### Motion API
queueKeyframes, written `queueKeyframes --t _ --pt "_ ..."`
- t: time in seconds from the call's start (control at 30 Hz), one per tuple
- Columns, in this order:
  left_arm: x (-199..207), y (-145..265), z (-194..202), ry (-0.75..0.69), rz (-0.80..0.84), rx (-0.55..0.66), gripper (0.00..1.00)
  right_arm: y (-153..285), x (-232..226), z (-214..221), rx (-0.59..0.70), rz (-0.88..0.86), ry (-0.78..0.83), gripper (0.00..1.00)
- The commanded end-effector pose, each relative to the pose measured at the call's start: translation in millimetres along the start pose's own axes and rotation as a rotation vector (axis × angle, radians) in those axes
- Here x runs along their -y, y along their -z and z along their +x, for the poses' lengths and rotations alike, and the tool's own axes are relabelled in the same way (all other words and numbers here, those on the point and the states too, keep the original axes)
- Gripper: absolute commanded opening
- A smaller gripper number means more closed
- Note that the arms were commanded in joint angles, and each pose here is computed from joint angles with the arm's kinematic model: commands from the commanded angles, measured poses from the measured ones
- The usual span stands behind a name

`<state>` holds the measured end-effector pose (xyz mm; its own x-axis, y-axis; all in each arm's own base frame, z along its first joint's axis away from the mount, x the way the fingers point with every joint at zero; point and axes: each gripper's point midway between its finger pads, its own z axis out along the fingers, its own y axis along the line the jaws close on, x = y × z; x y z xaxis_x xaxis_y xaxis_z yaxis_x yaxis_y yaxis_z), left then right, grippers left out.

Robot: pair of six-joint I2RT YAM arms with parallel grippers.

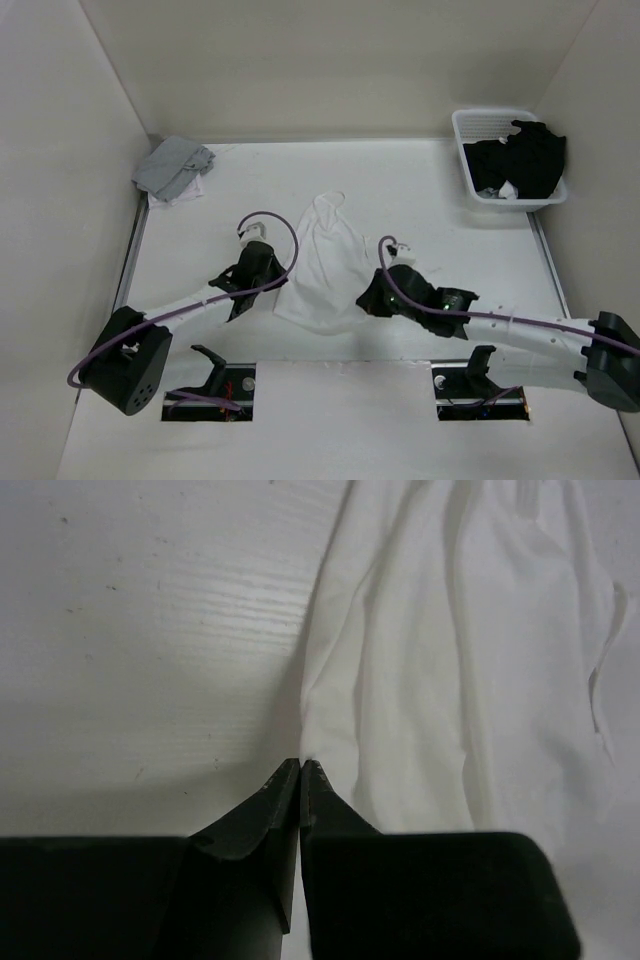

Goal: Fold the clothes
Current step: Flatten the tank top out

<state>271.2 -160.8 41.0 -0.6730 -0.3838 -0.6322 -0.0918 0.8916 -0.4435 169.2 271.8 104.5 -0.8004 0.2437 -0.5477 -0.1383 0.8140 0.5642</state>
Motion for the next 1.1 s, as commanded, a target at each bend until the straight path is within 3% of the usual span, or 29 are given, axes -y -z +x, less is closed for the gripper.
queueKeyframes --t 0.0,0.1,0.13,0.27,0.37,0.43,0.47,0.53,0.67,0.77,0.87,1.07 --pt "17.8 4.0 -33.0 0.053 0.046 0.089 0.01 6.7 6.1 -43.6 0.134 -0.012 0.001 0.01" --pt "14.5 4.7 -33.3 0.048 0.037 0.094 0.01 15.0 13.5 -62.3 0.201 0.004 0.017 0.01" --pt "10.5 3.4 -35.2 0.053 0.021 0.100 0.01 19.2 25.2 -89.6 0.291 0.029 -0.023 0.01" --pt "16.3 5.5 -53.5 0.095 0.029 0.138 0.02 13.9 45.2 -121.4 0.364 0.046 -0.111 0.01" --pt "43.6 17.0 -83.2 0.107 0.096 0.191 0.01 14.3 24.8 -140.8 0.379 -0.033 -0.110 0.00" --pt "61.5 29.7 -109.1 0.120 0.136 0.247 0.01 27.9 -0.8 -165.8 0.428 -0.070 -0.031 0.00" --pt "84.9 45.1 -145.6 0.138 0.189 0.318 0.01 39.4 -18.0 -184.9 0.459 -0.090 0.005 0.00" --pt "106.3 58.1 -178.8 0.163 0.236 0.370 0.01 60.1 -42.8 -216.5 0.520 -0.118 0.049 0.00" --pt "158.9 112.1 -278.1 0.194 0.348 0.522 0.01 131.9 -107.3 -277.3 0.670 -0.237 0.118 0.00" --pt "171.8 151.2 -303.5 0.172 0.379 0.591 0.01 158.5 -128.0 -272.2 0.671 -0.312 0.137 0.01" --pt "165.8 159.4 -292.4 0.144 0.350 0.592 0.02 151.9 -122.7 -244.4 0.614 -0.340 0.113 0.01" --pt "83.6 105.0 -182.1 0.044 0.111 0.347 0.05 63.1 -51.1 -111.1 0.323 -0.268 -0.052 0.01"
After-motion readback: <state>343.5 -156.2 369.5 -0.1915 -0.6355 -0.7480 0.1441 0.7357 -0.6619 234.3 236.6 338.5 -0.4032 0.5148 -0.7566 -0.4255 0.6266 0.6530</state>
